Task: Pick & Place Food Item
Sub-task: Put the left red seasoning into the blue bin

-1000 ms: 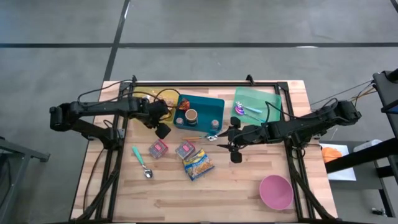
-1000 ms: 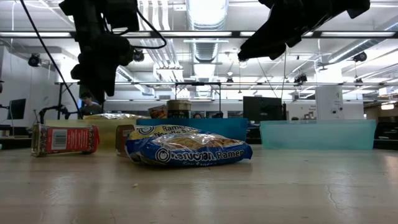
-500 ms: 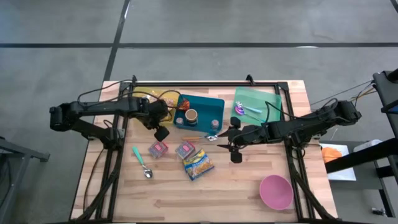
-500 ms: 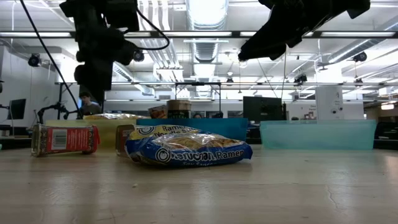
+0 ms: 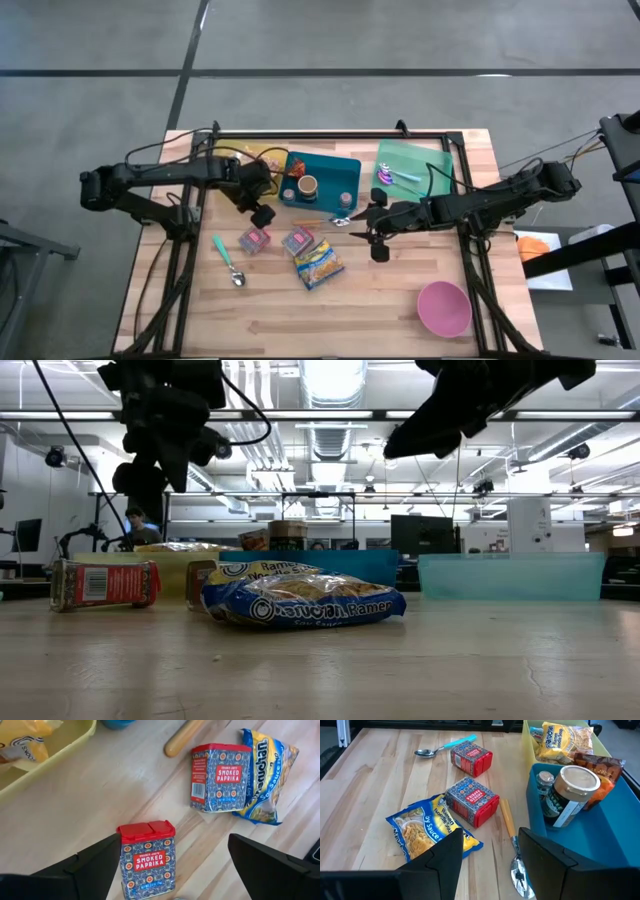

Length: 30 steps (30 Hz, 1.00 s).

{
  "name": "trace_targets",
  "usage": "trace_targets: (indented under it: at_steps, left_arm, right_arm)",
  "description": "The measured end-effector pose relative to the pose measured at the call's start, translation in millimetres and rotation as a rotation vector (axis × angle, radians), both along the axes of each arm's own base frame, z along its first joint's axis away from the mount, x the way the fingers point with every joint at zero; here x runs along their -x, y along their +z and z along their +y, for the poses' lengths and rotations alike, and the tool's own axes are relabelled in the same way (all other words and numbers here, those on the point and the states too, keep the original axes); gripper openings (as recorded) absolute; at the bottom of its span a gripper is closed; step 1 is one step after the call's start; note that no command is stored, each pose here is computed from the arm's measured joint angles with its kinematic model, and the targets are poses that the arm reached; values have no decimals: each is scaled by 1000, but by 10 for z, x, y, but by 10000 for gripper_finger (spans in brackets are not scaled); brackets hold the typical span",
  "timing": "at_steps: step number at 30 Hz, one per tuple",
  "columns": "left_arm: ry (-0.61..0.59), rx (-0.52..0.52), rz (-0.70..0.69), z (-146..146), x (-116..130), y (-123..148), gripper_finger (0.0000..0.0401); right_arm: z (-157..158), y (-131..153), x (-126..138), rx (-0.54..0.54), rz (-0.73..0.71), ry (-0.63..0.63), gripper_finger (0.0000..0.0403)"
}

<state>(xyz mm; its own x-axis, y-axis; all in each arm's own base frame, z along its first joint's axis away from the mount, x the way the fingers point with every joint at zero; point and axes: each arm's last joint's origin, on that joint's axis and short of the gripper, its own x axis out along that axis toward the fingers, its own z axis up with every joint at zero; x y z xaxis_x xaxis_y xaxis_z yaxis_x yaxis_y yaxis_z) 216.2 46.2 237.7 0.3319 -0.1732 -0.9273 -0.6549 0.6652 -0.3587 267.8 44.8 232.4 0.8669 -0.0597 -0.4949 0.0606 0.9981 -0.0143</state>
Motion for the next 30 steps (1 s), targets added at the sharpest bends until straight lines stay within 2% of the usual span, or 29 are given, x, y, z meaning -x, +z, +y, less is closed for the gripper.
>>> trace_targets:
  at_steps: [7,13,16,22,30]
  left_arm:
    - [-34,-60,-31,18,-29,7,374]
    - [24,-134,-4,43,-24,3,375]
    - [11,-161,-10,51,-30,5,375]
    - [-54,-104,-57,29,-54,13,375]
    - [-55,-163,-64,47,-69,16,375]
  right_arm:
    - [-1,-6,4,-5,7,-4,190]
    - [-1,-7,4,-8,8,-5,190]
    - [-1,-7,4,-8,8,-5,189]
    - [3,-11,6,-16,14,9,189]
    - [6,-11,6,-19,14,15,189]
